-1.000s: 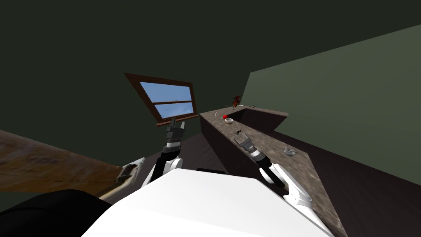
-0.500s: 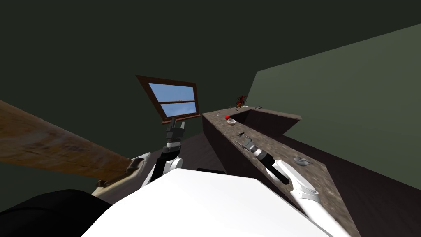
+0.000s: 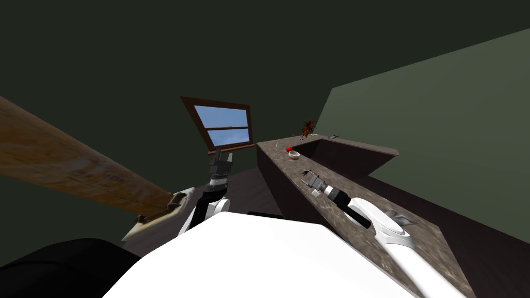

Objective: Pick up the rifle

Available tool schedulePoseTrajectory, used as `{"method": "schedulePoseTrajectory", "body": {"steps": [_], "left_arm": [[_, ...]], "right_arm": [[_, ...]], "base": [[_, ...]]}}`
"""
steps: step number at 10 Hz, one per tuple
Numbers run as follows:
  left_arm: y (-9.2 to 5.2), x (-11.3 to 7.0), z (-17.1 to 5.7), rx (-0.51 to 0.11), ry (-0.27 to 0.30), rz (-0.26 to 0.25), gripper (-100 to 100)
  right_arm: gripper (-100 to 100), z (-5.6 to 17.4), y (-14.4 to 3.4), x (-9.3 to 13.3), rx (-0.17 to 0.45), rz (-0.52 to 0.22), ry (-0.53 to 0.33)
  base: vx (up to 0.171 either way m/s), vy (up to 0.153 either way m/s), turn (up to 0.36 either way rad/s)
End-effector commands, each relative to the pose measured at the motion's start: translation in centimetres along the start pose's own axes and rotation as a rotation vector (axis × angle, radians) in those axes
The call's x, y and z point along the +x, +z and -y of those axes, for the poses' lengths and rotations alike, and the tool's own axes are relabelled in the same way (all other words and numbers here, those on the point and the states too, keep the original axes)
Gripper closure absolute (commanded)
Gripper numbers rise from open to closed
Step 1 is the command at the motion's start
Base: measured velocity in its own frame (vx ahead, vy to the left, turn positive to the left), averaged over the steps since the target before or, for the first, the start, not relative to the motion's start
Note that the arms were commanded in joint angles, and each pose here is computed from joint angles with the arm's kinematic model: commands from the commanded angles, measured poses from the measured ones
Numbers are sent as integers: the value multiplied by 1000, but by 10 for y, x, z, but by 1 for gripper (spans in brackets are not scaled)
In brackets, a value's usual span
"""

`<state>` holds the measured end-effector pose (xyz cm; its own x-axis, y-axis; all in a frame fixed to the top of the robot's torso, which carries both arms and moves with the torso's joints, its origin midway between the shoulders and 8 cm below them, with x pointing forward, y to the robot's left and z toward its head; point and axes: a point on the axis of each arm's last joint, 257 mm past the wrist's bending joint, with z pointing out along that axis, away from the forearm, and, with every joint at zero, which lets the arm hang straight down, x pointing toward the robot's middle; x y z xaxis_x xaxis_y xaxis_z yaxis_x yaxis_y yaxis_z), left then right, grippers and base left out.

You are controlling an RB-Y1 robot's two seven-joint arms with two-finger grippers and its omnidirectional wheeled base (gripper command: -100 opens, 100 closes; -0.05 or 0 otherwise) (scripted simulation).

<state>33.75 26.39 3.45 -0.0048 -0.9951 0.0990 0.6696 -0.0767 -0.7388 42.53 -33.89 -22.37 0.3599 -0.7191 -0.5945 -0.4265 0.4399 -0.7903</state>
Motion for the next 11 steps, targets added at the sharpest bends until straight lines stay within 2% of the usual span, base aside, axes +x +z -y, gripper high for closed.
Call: {"method": "schedulePoseTrajectory", "body": {"steps": [1,4,6,7,8,9,10,11], "left_arm": [[0,0,0,0,0,0,0],[0,0,0,0,0,0,0],[0,0,0,0,0,0,0],[0,0,0,0,0,0,0],[0,0,0,0,0,0,0],[0,0,0,0,0,0,0],[0,0,0,0,0,0,0],[0,0,0,0,0,0,0]], "right_arm": [[-100,1,-5,18,-48,-41,-88],[-100,4,-16,45,-125,-103,-209],[-100,3,-23,59,-166,-134,-258],[-100,-7,-32,72,-208,-161,-280],[-100,-1,-27,63,-185,-145,-266],[0,-2,-27,64,-189,-148,-269],[-100,-2,-27,64,-188,-148,-269],[100,-2,-27,64,-188,-148,-269]], "base": [[53,-77,145],[60,-74,113],[50,-66,79],[51,-50,66],[14,-14,17],[0,0,0],[0,0,0],[0,0,0]]}}
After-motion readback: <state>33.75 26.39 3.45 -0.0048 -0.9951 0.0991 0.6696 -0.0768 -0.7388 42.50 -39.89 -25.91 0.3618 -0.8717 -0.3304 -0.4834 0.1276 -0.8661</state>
